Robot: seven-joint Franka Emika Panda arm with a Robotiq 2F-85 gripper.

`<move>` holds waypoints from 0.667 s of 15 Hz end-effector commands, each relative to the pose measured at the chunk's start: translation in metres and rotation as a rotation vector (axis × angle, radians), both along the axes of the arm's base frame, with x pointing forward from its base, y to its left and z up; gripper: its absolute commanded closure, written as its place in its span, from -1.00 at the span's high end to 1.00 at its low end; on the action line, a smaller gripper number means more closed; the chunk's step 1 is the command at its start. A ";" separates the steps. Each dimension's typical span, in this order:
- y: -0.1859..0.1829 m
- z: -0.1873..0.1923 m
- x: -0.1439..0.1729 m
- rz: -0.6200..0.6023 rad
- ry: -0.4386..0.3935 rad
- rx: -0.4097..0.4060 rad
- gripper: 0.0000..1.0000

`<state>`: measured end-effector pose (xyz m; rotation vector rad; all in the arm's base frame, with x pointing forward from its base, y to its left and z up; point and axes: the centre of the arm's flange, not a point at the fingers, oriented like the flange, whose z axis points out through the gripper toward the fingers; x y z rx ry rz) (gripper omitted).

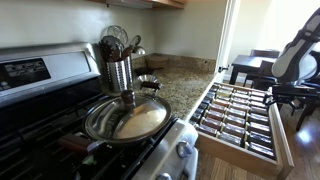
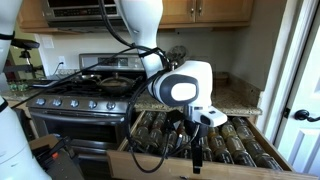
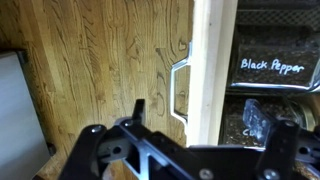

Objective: Close the drawer

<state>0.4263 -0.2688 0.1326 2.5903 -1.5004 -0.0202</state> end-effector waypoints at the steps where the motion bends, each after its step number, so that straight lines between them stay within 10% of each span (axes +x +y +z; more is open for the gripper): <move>1: 0.000 -0.009 0.016 0.008 -0.041 -0.012 1.00; 10: 0.010 -0.021 0.047 0.045 -0.058 -0.009 1.00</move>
